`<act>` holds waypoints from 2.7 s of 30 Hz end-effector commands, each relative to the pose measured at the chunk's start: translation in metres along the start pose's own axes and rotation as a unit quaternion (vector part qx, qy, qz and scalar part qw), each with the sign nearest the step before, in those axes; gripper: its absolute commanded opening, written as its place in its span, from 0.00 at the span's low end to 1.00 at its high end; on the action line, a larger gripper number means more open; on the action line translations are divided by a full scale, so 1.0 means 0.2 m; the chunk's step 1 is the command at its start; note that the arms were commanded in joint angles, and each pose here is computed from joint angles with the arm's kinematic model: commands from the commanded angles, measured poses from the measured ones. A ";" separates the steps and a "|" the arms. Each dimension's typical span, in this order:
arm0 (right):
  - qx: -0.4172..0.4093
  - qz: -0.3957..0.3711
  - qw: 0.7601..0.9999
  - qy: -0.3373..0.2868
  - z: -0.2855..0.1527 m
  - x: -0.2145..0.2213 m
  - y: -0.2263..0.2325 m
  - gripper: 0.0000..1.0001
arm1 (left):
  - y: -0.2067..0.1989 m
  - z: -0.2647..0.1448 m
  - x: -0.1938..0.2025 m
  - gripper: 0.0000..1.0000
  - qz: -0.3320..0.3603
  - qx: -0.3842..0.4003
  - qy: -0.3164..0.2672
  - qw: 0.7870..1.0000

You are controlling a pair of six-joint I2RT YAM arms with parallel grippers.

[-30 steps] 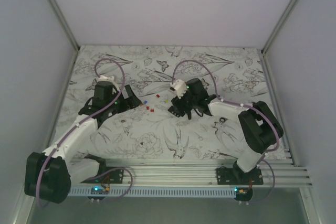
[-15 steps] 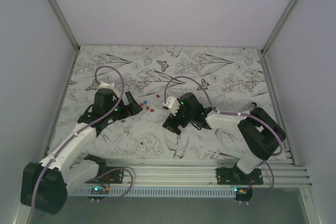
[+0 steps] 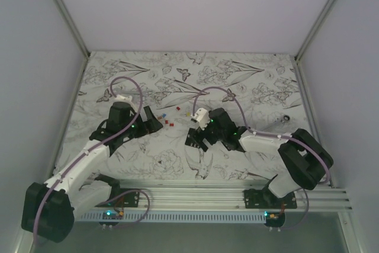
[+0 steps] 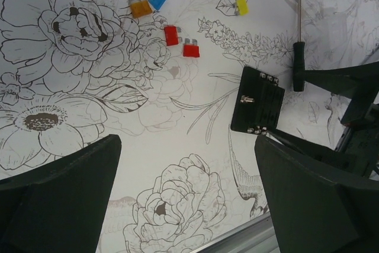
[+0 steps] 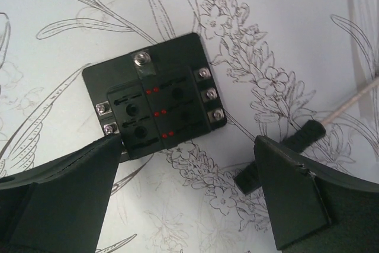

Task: Snap on the fuse box
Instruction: Place the fuse box base at the center of the board, then pick up the fuse from the center of the board.

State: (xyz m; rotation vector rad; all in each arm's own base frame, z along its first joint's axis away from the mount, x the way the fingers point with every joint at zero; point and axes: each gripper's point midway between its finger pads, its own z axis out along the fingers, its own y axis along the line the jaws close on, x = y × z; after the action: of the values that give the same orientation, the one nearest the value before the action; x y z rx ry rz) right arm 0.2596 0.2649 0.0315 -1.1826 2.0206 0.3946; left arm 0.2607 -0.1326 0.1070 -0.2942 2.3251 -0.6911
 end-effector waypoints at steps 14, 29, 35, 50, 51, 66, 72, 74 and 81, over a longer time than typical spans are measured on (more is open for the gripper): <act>0.084 0.072 0.989 -0.098 -0.24 -0.18 -0.15 1.00 | 0.11 0.09 -0.07 0.69 0.056 -0.108 0.023 0.992; 0.215 0.157 0.946 -0.184 -0.46 -0.16 -0.32 1.00 | 0.22 0.42 -0.12 0.62 0.106 -0.278 0.059 0.953; 0.225 0.165 0.944 -0.179 -0.46 -0.15 -0.34 1.00 | 0.22 0.53 -0.11 0.61 0.110 -0.301 0.064 0.945; 0.223 0.167 0.944 -0.179 -0.46 -0.15 -0.34 1.00 | 0.27 0.65 -0.05 0.41 0.085 -0.326 0.088 0.937; 0.223 0.167 0.944 -0.179 -0.46 -0.15 -0.33 1.00 | 0.27 0.65 -0.04 0.40 0.082 -0.327 0.089 0.937; 0.219 0.168 0.944 -0.178 -0.46 -0.15 -0.33 1.00 | 0.29 0.59 0.01 0.38 0.018 -0.360 0.094 0.928; 0.219 0.167 0.945 -0.178 -0.46 -0.15 -0.33 1.00 | 0.29 0.62 -0.02 0.38 0.019 -0.362 0.090 0.928; 0.219 0.167 0.945 -0.178 -0.46 -0.15 -0.33 1.00 | 0.28 0.64 -0.02 0.37 0.022 -0.359 0.095 0.928; 0.218 0.167 0.945 -0.179 -0.46 -0.15 -0.33 1.00 | 0.28 0.65 -0.03 0.36 0.029 -0.348 0.110 0.931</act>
State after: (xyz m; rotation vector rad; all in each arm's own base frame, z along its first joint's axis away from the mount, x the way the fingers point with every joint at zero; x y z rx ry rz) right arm 0.2782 0.1939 0.1121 -0.4921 1.8806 0.2686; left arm 0.3678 -0.1456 0.0136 -0.4981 2.6269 0.1096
